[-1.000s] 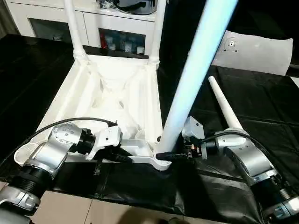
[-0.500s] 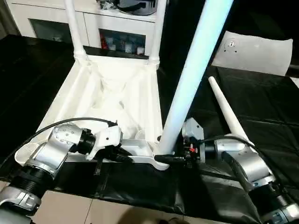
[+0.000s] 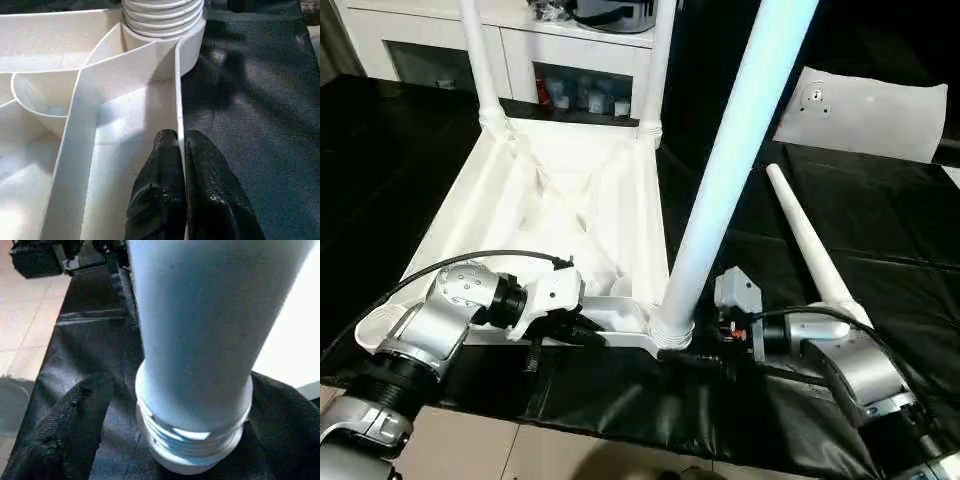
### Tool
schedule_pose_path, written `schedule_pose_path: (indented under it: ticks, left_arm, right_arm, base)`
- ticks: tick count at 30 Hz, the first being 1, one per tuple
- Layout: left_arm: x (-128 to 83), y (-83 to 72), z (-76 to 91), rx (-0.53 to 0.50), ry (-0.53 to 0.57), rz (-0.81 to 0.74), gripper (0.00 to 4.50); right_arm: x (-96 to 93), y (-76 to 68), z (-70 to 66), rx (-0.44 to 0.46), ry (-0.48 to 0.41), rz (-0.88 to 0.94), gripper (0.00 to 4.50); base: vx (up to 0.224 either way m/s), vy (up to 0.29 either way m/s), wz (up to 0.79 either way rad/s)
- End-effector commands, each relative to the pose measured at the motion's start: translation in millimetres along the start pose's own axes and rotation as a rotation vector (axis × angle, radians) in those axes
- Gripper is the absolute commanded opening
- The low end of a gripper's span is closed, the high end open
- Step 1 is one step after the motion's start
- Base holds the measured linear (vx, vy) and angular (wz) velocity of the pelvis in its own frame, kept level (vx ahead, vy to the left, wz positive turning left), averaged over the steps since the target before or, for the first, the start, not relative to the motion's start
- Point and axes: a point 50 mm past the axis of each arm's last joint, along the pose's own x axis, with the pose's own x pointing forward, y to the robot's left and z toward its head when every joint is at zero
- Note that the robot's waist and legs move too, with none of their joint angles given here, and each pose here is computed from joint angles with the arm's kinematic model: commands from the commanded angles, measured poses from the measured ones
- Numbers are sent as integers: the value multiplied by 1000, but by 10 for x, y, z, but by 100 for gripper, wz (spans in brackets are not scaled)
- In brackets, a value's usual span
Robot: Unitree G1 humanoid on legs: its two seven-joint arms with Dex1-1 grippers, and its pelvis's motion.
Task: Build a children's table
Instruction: Rotate leg to tighten
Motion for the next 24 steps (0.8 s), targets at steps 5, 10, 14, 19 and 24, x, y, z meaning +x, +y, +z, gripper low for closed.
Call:
schedule_pose_path:
  ticks: [5,10,14,19,24]
  left_arm:
    - [2,37,-15,-19,-12,46,0]
    - [-5,42,-19,-20,-11,46,0]
    - [-9,32,-26,-22,-11,46,0]
    - [-17,21,-37,-25,-9,46,0]
    - [-30,21,-47,-39,-19,76,0]
  right_arm:
    - [-17,-18,15,29,-23,7,353]
    - [-24,-24,2,35,-20,11,307]
    - [-15,-21,-12,39,-17,14,286]
    - [10,-6,-26,45,-15,23,277]
    - [54,26,-55,55,-23,27,275]
  base:
    - [0,0,0]
    - [0,0,0]
    - [0,0,0]
    - [0,0,0]
    - [0,0,0]
